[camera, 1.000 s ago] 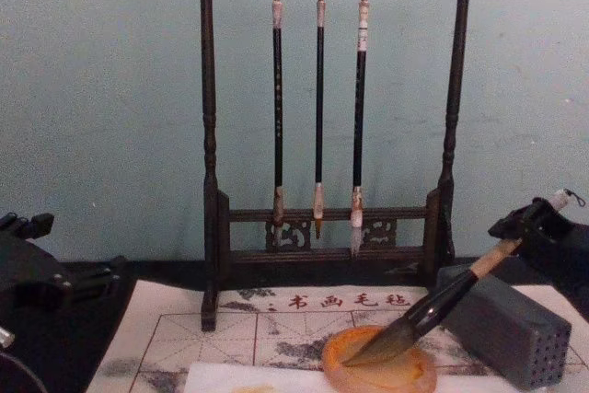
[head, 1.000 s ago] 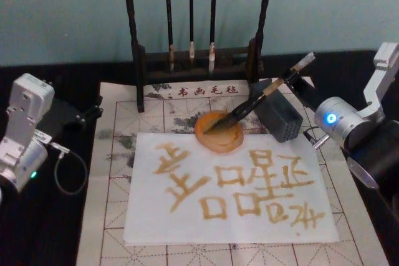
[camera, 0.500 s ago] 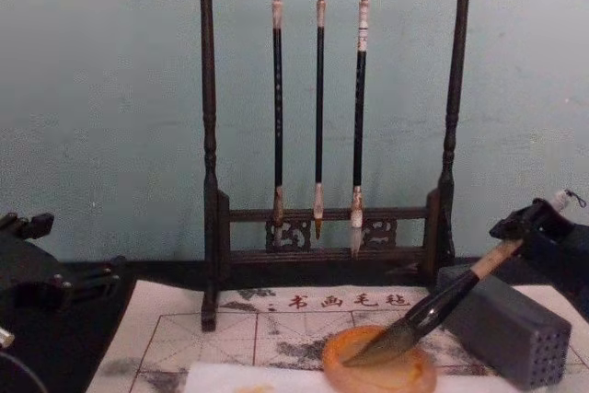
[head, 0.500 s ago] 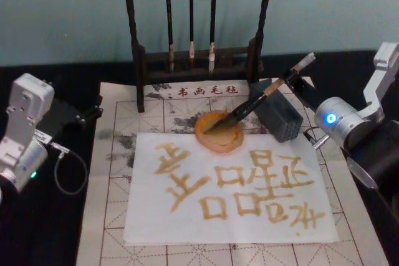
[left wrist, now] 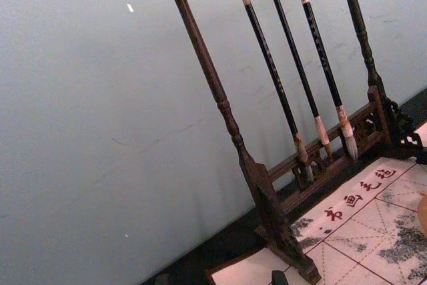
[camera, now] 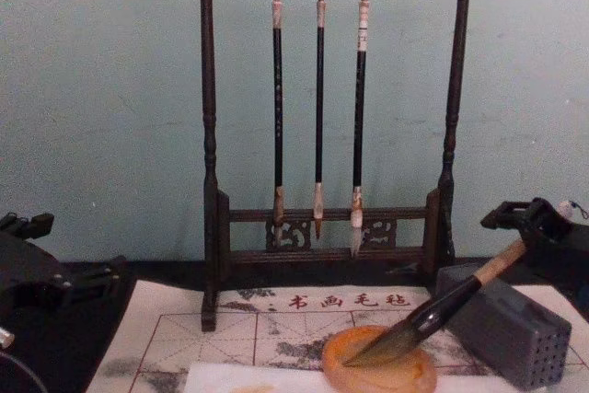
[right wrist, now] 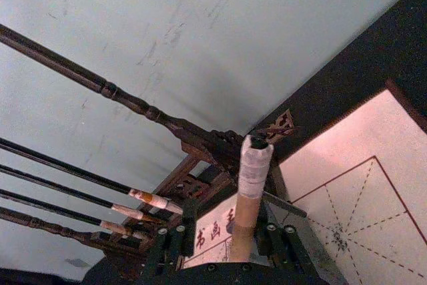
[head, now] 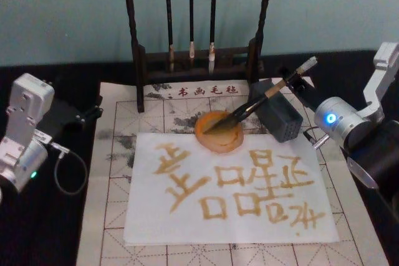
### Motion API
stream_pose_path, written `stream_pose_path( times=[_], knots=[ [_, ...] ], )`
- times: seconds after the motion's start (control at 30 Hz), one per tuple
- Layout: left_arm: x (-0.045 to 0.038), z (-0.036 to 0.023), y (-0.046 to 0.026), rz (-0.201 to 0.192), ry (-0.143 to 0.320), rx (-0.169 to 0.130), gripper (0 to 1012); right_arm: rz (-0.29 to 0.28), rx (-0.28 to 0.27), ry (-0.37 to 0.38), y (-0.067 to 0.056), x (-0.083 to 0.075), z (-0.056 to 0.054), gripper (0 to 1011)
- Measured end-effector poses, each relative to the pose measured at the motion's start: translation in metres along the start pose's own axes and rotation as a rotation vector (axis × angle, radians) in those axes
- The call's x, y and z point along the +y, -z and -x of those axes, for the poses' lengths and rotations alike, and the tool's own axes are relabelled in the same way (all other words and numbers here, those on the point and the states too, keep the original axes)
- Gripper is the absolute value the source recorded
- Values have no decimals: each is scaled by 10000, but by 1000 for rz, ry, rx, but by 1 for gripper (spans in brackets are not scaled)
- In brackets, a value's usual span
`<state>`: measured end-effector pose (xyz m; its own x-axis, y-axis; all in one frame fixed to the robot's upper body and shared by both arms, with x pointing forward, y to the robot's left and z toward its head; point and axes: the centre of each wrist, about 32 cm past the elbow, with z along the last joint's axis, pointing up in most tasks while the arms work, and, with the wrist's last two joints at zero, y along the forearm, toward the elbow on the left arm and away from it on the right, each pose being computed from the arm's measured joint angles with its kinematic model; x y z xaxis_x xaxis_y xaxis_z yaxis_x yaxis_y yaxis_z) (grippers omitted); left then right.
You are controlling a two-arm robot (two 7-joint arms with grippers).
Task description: Pick up the brush from the inkstone, write on the paper, then place the brush back to its original position.
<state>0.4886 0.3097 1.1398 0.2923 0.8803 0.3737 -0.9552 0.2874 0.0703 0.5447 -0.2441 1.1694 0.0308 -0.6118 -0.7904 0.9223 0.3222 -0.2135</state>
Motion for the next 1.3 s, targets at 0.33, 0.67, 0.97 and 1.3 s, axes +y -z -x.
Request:
stream_pose_path(
  times=[0.33,0.67,0.97,1.3],
  knots=[
    [0,0,0,0,0,0,1001,1,0,0,0,-2,-3,803],
    [0,0,0,0,0,0,1001,1,-1,0,0,-2,-3,1002],
    [0,0,0,0,0,0,1001,9,-18,7,-34,-124,-80,1002],
    [0,0,0,0,0,0,1001,8,-150,-57,-8,-578,-224,1002]
  ],
)
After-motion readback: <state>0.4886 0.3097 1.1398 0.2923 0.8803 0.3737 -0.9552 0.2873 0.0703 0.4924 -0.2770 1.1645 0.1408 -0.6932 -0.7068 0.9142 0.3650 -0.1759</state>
